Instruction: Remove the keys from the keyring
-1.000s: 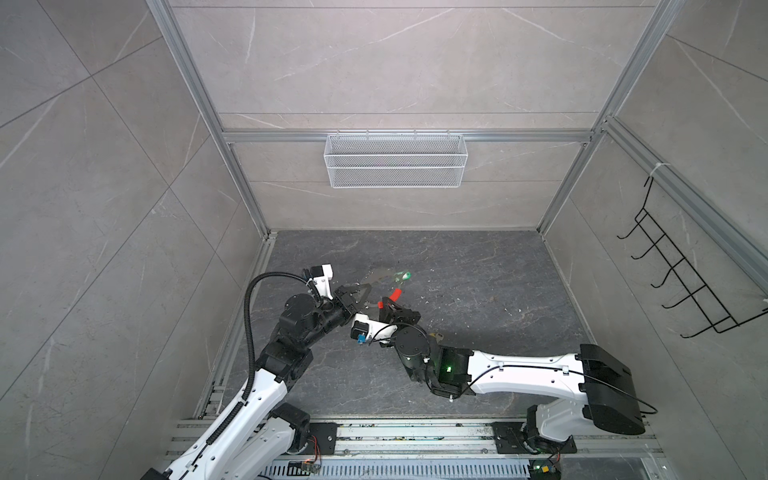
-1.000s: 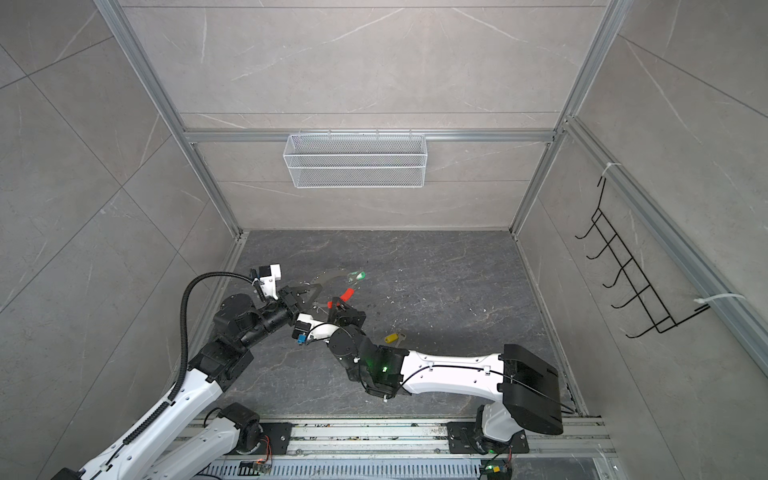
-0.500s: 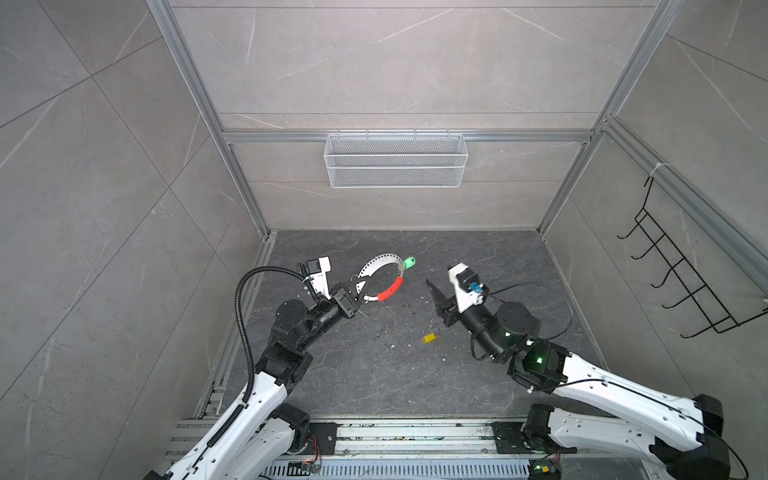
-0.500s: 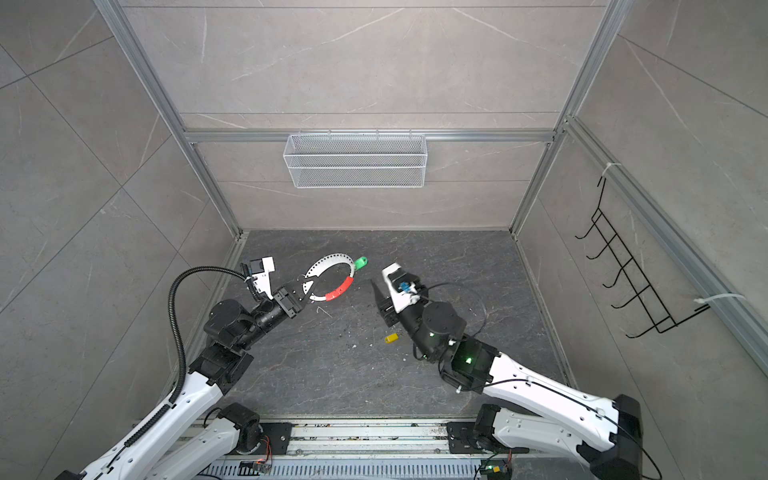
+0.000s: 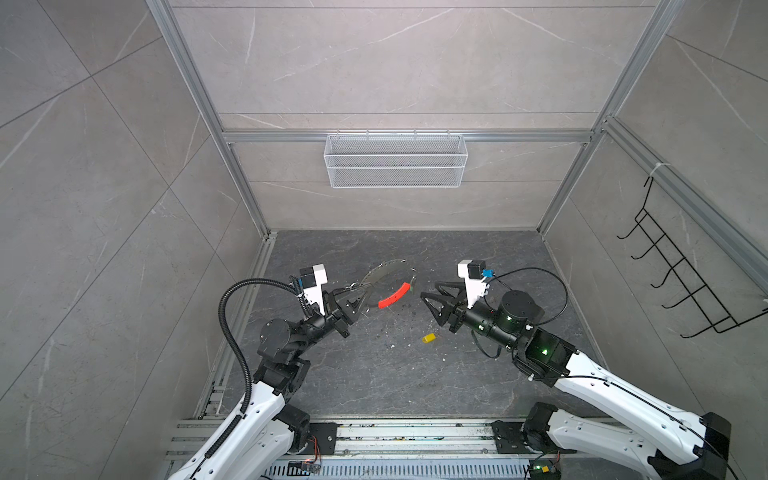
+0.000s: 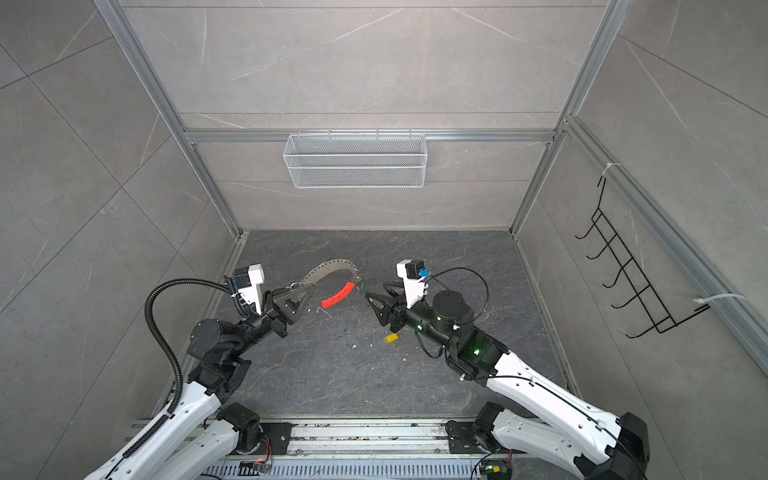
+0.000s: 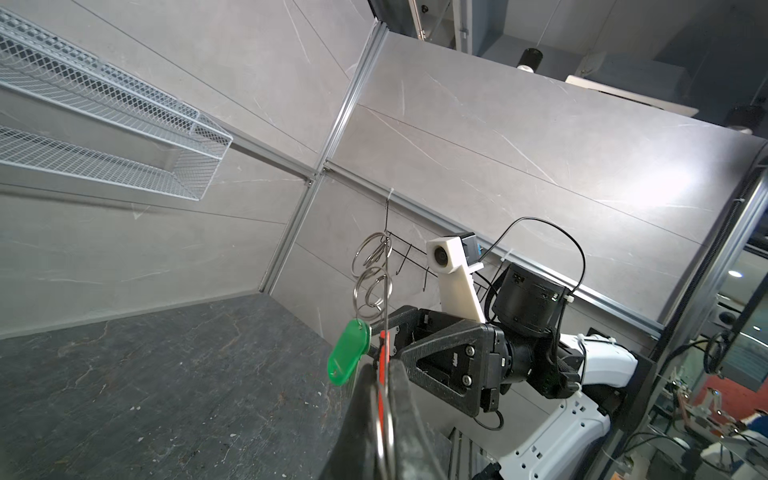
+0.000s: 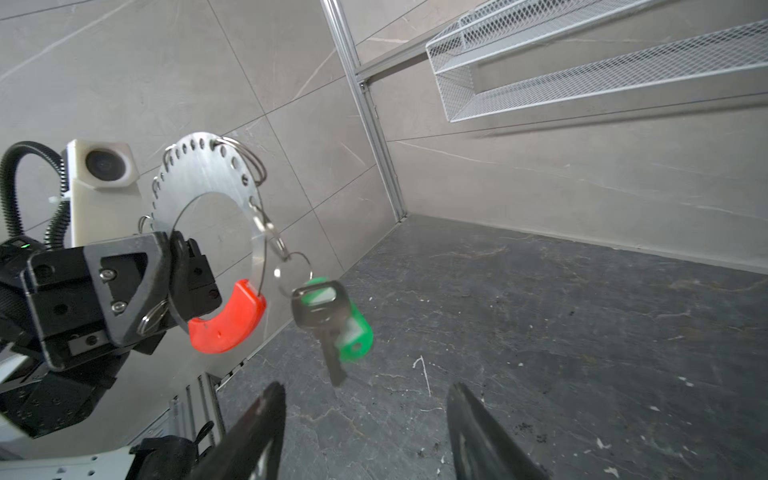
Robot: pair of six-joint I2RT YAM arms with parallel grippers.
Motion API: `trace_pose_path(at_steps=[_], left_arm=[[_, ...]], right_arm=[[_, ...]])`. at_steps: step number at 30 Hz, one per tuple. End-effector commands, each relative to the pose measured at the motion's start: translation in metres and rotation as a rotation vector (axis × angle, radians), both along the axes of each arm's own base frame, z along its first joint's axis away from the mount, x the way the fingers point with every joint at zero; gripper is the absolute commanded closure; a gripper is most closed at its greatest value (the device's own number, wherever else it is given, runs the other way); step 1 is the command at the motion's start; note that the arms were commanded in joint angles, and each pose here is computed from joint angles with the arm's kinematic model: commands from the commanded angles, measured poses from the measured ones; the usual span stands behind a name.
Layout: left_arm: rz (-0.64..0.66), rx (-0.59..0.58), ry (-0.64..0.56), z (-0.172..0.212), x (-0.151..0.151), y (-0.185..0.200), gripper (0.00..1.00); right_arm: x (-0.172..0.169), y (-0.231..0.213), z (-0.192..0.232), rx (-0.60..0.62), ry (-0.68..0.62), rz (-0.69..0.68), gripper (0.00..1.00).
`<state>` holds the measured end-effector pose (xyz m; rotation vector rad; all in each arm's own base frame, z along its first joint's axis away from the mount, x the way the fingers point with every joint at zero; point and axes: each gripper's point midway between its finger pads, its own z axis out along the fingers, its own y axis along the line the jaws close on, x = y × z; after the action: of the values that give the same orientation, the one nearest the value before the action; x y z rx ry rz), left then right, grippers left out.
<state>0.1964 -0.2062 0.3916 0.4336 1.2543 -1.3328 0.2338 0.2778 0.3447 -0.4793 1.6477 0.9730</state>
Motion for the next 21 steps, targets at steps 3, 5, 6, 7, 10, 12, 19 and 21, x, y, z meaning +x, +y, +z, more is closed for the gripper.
trace_pose_path(at_steps=[3,5,6,7,10,12,19,21], left_arm=[[-0.069,0.009,-0.106,0.021,-0.023,-0.003,1.00],[-0.079,0.023,-0.075,0.020,-0.023,-0.004,1.00],[-0.081,0.034,-0.050,0.018,-0.022,-0.005,1.00],[-0.084,0.045,-0.027,0.016,-0.022,-0.005,1.00],[-0.118,0.082,0.067,0.011,-0.021,-0.010,1.00],[-0.138,0.113,0.159,0.005,-0.016,-0.015,1.00],[-0.182,0.190,0.391,-0.006,-0.006,-0.025,1.00],[-0.181,0.207,0.433,-0.010,-0.004,-0.025,1.00]], right_arm=[[-0.024,0.001,0.030,0.006,-0.066,0.111,0.41],[-0.028,-0.005,0.033,-0.009,-0.083,0.105,0.43],[-0.030,-0.009,0.034,-0.015,-0.094,0.100,0.44],[-0.032,-0.013,0.034,-0.029,-0.102,0.094,0.44],[-0.033,-0.019,0.026,-0.076,-0.117,0.081,0.45],[-0.033,-0.019,0.018,-0.108,-0.113,0.080,0.46],[-0.024,-0.014,0.004,-0.168,-0.108,0.068,0.47],[-0.022,-0.011,0.003,-0.174,-0.116,0.072,0.49]])
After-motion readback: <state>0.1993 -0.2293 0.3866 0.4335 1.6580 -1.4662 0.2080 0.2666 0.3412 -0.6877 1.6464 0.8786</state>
